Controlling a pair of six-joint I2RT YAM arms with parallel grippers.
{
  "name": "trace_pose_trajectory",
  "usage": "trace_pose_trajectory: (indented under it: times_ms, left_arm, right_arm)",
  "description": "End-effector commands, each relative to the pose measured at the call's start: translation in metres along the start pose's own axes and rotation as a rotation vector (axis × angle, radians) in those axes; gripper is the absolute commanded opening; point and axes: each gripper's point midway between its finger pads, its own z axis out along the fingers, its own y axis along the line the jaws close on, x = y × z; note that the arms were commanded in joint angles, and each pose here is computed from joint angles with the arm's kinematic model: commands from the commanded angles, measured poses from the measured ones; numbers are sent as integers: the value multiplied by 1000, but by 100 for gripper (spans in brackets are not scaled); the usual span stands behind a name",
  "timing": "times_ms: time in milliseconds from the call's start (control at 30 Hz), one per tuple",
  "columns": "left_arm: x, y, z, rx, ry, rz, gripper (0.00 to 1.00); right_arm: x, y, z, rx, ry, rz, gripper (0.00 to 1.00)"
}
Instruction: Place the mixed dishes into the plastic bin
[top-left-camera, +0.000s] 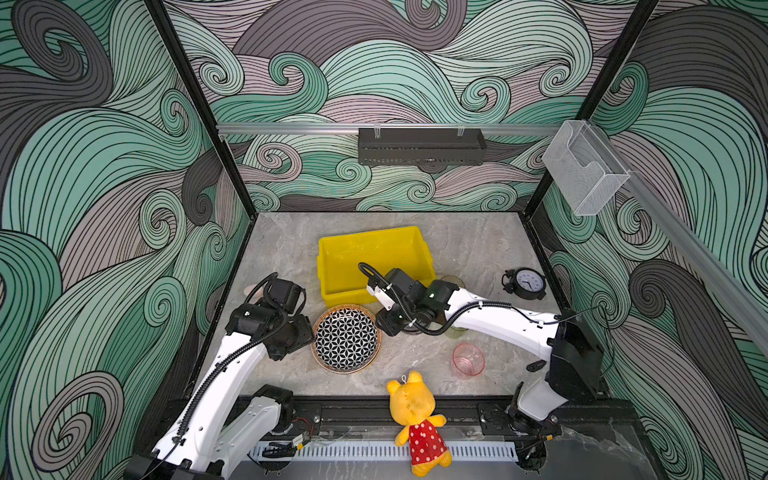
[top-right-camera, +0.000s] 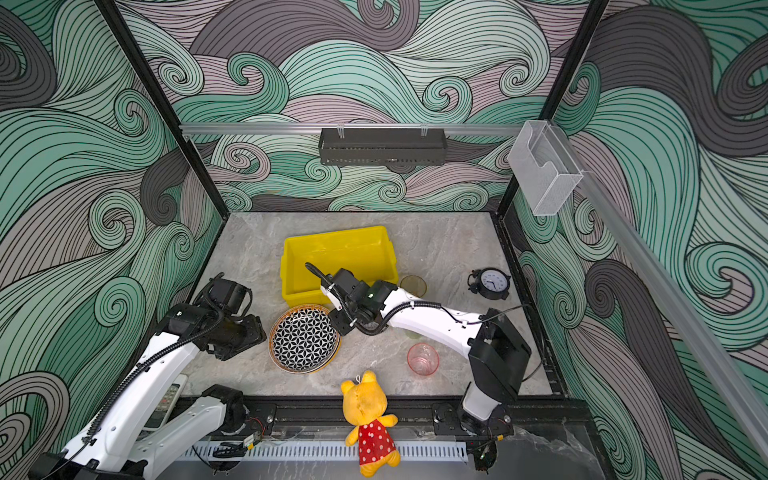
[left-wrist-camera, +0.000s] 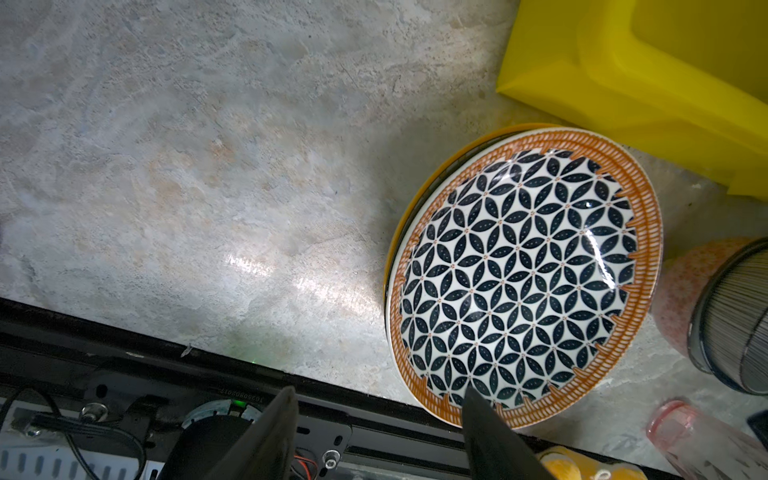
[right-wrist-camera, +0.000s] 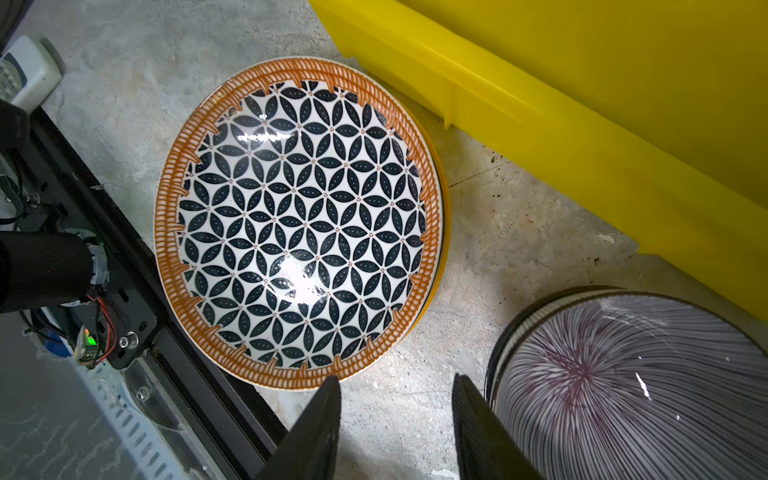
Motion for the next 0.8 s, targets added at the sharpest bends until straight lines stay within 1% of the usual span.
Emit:
trace_pose_trajectory:
  times_ms: [0, 100, 300, 400, 600, 767]
  left_arm:
    - [5, 4, 1, -17, 13, -39, 64]
    - [7, 7, 4, -30, 15, -61, 62]
    - [5, 7, 6, -32, 7, -78, 59]
    - [4, 8, 6, -41, 8, -78, 59]
    - [7, 9, 10, -43, 20, -87, 58]
    - [9, 8, 14, -45, 35, -101, 58]
  right_arm:
    - [-11, 3, 4, 4, -19, 14, 41]
    - [-15, -1, 12, 23, -18, 14, 37]
    - [-21, -7, 25, 63, -9, -15, 31]
    - [-21, -9, 33, 68, 7, -16, 29]
    - [-23, -19, 47, 61, 36, 32, 27]
    - [-20, -21, 57, 61, 64, 40, 26]
